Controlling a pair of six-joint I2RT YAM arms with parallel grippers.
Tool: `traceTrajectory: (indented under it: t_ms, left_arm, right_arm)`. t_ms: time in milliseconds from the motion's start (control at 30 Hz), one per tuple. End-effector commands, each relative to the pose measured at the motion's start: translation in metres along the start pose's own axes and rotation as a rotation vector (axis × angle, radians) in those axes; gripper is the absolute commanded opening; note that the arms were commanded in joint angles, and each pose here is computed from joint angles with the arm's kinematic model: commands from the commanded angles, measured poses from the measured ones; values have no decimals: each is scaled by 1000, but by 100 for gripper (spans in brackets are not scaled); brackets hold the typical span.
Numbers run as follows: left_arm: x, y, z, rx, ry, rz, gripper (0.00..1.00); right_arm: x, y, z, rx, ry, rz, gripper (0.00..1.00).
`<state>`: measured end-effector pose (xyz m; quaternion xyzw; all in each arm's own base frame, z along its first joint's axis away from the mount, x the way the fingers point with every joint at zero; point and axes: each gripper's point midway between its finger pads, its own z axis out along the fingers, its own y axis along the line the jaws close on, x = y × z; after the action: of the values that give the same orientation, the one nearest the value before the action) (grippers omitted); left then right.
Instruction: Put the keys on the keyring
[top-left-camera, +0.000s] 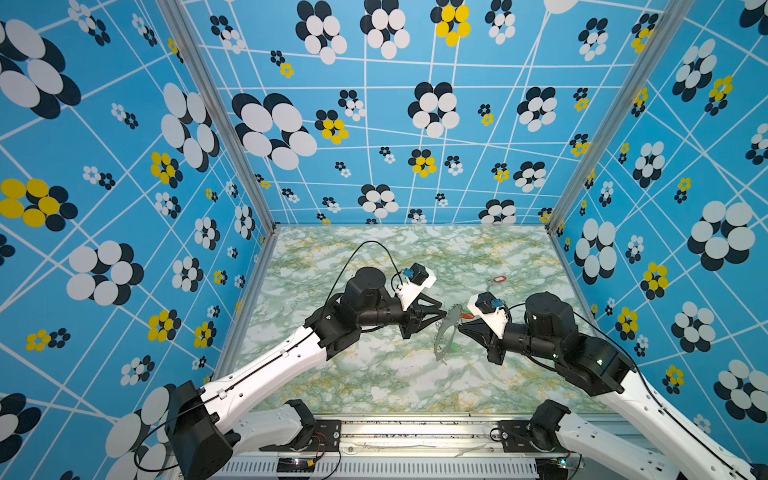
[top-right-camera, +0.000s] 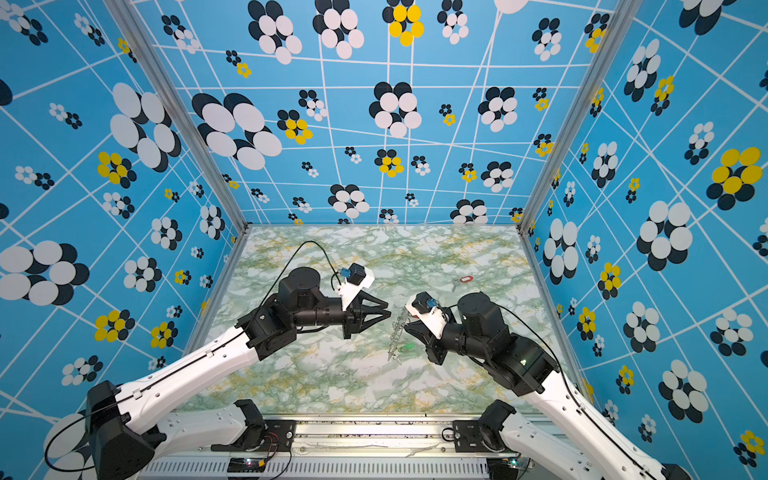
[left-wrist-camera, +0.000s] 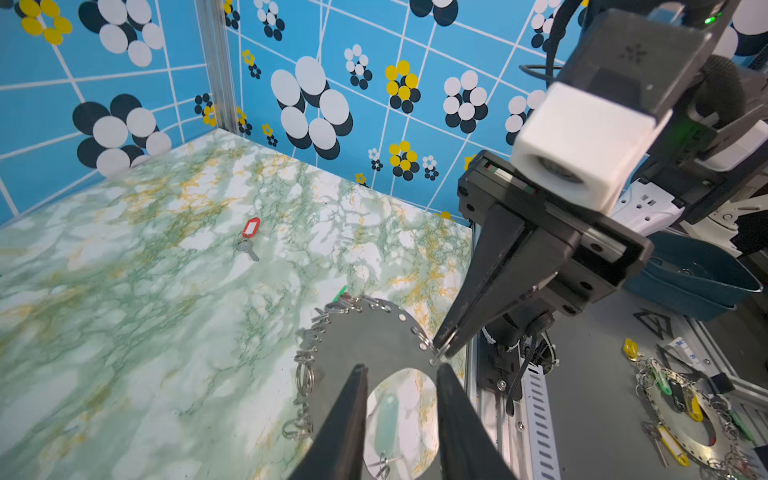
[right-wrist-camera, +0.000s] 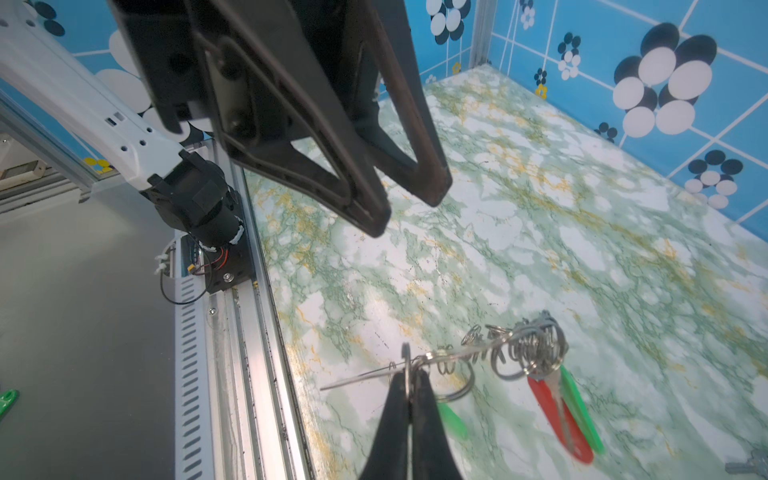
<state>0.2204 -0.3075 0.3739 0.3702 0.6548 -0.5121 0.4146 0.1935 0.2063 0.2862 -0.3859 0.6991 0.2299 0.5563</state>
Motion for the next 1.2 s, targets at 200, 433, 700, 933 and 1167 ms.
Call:
traceTrajectory:
  t_ms: [200,433,700,933,1167]
  left_arm:
    - [15,45,-17,-272,48,-21,61]
    - [17,37,-14,-293,32,65,71]
    - [44,-13,31,-42,69,127,46]
    - [44,-23,35,20,16,170,32]
    - [33,-42,37,129,-22,220,22]
  right_arm:
    - [24,15,-4,-92,227,74,0]
    - [22,19,-2,-122,254,63,0]
    - [3,26,-5,-171,183,39,0]
    - [-35,32,-9,-218,31,18,0]
    - [-65,35,-10,-254,-64,-30,0]
